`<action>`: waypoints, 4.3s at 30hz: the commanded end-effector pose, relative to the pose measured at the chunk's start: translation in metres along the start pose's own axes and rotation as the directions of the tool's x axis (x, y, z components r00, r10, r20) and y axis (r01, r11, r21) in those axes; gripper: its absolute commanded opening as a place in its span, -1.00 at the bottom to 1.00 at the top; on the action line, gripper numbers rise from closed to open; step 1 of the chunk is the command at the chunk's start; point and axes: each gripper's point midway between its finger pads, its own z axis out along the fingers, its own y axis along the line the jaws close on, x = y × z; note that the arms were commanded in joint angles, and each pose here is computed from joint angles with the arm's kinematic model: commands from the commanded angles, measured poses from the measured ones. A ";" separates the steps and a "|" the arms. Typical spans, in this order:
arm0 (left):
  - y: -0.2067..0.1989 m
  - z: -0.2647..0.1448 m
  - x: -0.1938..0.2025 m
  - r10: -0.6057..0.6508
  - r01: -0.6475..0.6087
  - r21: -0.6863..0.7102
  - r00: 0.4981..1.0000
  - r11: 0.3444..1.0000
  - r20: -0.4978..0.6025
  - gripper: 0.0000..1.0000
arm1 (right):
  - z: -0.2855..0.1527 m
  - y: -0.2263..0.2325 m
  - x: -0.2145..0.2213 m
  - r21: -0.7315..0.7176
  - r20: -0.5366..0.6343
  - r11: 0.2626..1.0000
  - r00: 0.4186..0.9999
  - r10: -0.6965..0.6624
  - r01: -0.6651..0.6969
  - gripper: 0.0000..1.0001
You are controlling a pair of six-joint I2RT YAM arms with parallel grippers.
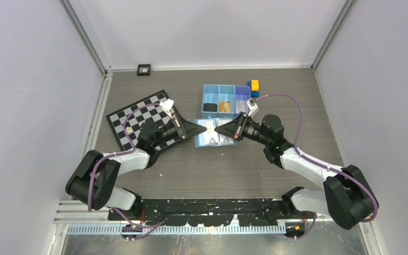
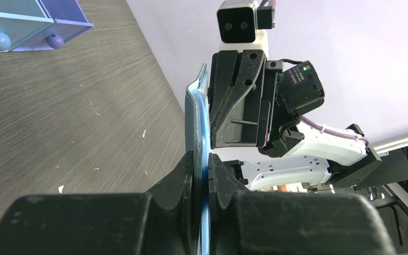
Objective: Take the credit cards out of the card holder
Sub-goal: Remove the credit card from the card holder, then place the credit card in the storage box.
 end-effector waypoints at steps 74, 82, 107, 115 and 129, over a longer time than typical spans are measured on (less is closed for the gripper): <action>0.039 -0.031 -0.030 0.085 -0.037 -0.315 0.986 0.948 0.140 -1.00 | -0.044 -0.052 -0.052 0.297 0.281 0.955 0.955 -0.091 0.004 -0.99; 0.043 -0.042 -0.035 0.115 -0.042 -0.383 0.979 0.923 0.169 -1.00 | -0.050 -0.056 -0.057 0.351 0.288 0.936 0.948 -0.133 0.025 -0.99; 0.043 -0.049 -0.038 0.132 -0.046 -0.411 0.974 0.910 0.183 -1.00 | -0.039 -0.133 -0.164 0.748 0.018 0.651 0.977 -0.213 0.128 -0.99; 0.046 -0.048 -0.037 0.129 -0.045 -0.415 0.976 0.909 0.175 -1.00 | -0.011 -0.176 -0.180 0.746 0.033 0.659 0.983 -0.182 0.097 -0.99; 0.049 -0.045 -0.035 0.114 -0.038 -0.414 0.981 0.910 0.160 -1.00 | 0.020 -0.193 -0.169 0.661 0.005 0.745 0.993 -0.117 0.084 -0.84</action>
